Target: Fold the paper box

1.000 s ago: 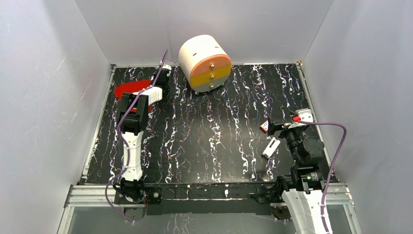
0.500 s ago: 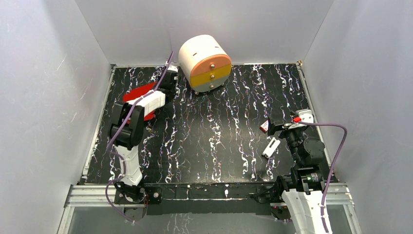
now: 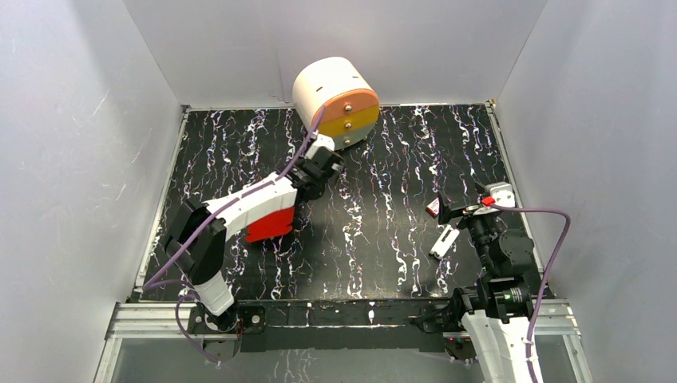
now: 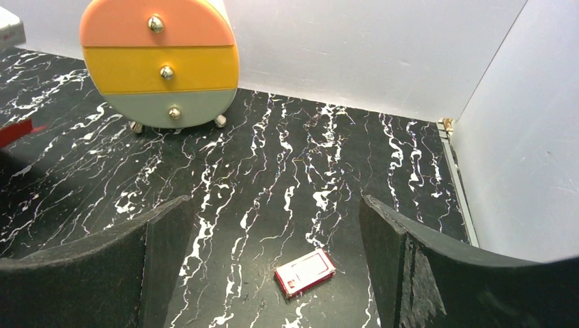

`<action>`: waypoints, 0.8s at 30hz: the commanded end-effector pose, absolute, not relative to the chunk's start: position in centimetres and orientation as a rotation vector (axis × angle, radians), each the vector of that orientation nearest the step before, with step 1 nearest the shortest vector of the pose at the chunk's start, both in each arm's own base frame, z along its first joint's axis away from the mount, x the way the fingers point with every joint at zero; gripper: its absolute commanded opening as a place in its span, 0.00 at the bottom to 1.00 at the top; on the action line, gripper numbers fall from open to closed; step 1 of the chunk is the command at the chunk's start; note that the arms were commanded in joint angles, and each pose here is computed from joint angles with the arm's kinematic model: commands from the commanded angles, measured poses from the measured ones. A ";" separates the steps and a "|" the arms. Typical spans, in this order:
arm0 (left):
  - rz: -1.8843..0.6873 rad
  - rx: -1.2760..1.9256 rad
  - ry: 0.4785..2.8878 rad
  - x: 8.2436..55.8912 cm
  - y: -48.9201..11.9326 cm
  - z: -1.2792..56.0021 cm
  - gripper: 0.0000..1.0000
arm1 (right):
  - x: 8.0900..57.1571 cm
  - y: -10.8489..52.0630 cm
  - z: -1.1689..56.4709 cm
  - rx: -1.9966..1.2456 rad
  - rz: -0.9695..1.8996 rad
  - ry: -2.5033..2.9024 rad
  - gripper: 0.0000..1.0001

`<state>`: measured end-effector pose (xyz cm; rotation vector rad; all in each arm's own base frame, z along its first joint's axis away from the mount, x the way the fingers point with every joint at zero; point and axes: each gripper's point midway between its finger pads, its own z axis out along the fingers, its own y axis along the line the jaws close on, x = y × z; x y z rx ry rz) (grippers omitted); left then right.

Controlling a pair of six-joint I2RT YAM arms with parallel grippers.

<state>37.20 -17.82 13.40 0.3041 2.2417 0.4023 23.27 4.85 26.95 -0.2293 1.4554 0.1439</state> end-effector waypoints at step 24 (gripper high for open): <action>-0.299 0.420 2.378 25.1 -35.0 13.4 0.46 | 23.7 6.7 27.7 -0.286 0.227 1.473 0.99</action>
